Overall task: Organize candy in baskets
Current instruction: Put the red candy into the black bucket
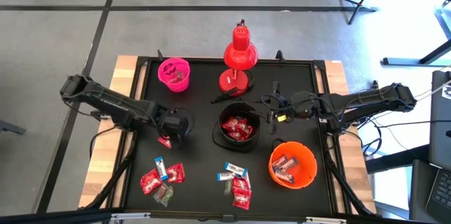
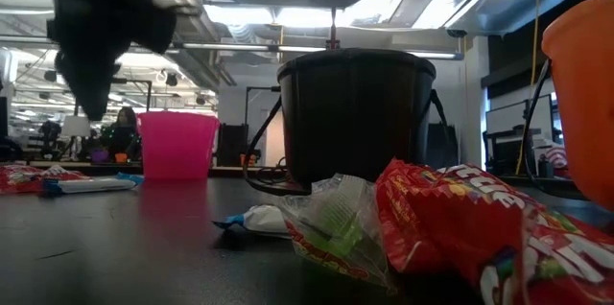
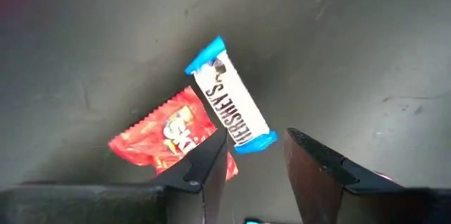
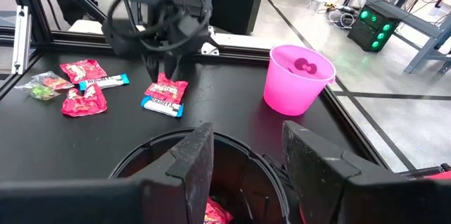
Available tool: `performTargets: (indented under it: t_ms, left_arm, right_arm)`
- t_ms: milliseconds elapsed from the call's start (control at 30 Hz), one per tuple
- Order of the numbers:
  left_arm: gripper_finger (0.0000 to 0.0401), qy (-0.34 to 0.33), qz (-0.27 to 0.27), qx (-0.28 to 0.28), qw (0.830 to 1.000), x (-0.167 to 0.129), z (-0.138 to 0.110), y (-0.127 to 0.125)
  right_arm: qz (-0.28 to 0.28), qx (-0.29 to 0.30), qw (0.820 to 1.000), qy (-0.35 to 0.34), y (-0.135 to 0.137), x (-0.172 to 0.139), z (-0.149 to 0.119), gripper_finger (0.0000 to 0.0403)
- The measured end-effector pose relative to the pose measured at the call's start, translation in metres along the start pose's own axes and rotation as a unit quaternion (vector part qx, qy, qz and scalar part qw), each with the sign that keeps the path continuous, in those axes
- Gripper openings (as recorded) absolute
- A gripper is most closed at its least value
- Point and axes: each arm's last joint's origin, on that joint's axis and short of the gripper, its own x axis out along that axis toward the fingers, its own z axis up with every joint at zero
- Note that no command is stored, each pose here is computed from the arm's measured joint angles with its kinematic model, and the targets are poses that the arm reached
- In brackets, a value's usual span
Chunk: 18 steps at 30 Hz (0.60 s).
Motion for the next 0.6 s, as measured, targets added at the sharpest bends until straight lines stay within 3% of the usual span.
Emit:
performTargets:
  t_ms: [600]
  left_arm:
    - [0.0131, 0.042, 0.079, -0.104, 0.991, 0.032, -0.021, 0.030]
  right_arm:
    - [0.000, 0.000, 1.000, 0.000, 0.000, 0.000, 0.000, 0.0168]
